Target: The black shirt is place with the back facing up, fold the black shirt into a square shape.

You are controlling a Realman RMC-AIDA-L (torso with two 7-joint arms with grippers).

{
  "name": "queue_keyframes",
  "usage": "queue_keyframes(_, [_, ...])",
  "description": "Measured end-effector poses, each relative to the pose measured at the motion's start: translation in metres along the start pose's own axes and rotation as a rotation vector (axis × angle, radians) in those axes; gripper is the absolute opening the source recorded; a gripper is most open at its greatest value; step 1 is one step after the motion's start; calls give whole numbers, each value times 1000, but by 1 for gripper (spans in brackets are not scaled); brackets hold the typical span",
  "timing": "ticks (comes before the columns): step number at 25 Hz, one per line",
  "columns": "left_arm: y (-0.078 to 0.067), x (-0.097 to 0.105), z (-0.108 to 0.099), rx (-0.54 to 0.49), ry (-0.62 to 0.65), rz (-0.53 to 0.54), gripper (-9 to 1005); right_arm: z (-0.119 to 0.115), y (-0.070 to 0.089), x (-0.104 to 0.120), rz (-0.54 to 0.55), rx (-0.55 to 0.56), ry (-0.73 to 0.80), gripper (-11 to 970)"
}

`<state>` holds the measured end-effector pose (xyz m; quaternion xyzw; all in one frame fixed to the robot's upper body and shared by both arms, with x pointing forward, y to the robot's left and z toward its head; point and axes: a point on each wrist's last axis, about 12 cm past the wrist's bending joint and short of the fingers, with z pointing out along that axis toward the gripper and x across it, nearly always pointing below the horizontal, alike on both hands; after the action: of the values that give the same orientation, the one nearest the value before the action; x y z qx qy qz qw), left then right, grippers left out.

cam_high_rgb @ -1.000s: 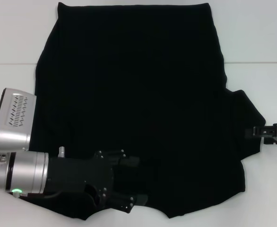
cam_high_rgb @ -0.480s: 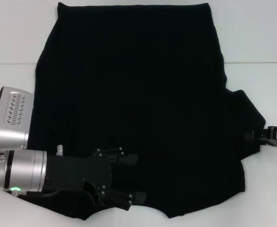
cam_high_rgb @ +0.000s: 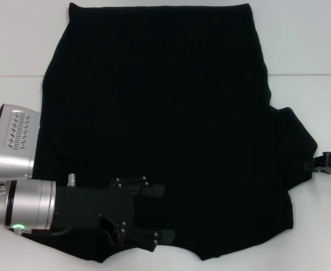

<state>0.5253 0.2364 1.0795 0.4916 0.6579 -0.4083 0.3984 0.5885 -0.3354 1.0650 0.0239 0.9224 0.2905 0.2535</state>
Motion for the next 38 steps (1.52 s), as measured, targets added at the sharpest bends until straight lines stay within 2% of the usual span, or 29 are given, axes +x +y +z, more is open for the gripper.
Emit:
queue_keyframes(5, [0,0,0,-2,-4,-2,950,-2,-3,-1,-4,12,-29,2])
queue_keyframes(20, [-1,2,-1,-20,-32,-22,950,-22,-28,4,10,15,-180,3])
queue_keyframes(38, [-1,0,0,-14,-34,-24,949,-14,-29,0,-46,76,-246,3])
